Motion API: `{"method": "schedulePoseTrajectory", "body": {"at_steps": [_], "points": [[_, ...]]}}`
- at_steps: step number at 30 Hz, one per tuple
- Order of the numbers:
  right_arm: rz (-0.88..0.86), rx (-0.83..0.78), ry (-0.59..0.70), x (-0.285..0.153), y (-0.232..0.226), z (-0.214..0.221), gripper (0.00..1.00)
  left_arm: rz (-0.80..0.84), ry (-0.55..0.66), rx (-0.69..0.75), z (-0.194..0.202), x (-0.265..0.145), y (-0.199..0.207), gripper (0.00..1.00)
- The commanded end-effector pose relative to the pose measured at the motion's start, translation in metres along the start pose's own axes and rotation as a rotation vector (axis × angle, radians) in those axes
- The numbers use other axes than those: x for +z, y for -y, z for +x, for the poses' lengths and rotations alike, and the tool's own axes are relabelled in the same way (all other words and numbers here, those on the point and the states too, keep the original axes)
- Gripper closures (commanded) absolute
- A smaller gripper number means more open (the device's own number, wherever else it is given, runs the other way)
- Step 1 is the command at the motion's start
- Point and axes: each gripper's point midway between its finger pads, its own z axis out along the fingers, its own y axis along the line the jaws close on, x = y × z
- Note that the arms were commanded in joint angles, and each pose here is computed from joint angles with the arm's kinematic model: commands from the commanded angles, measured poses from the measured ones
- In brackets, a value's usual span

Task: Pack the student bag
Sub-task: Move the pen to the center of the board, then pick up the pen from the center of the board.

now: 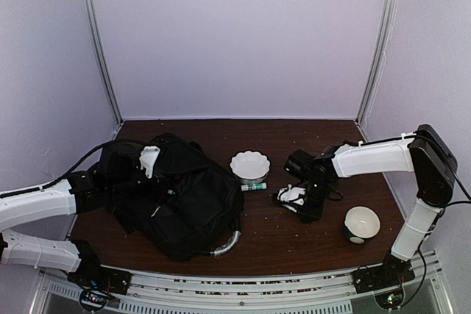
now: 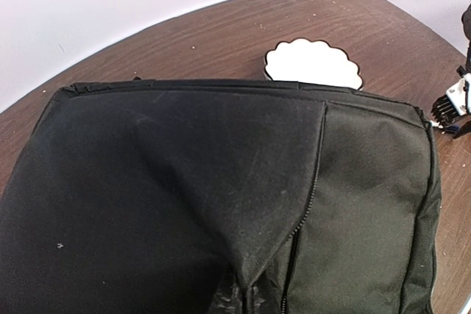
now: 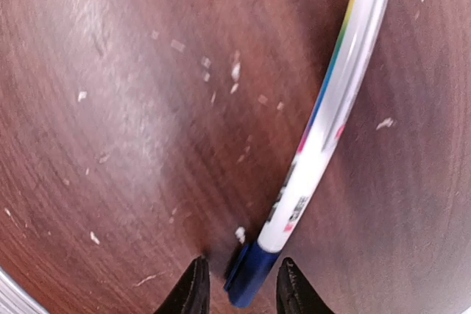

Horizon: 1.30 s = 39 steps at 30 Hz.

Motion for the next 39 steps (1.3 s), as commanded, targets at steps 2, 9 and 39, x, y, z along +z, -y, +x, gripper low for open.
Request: {"method": "schedulePoseTrajectory", "body": {"at_steps": [2, 9, 39], "points": [[0.008, 0.039, -0.046, 0.005, -0.002, 0.019, 0.68, 0.022, 0.145, -0.015, -0.033, -0.005, 0.003, 1.00], [-0.007, 0.081, -0.048, 0.014, 0.003, 0.014, 0.69, 0.034, 0.141, -0.007, -0.035, -0.003, 0.005, 1.00], [-0.153, 0.074, 0.168, -0.079, -0.020, -0.032, 0.91, 0.047, 0.179, -0.014, -0.048, -0.011, 0.008, 1.00]]}}
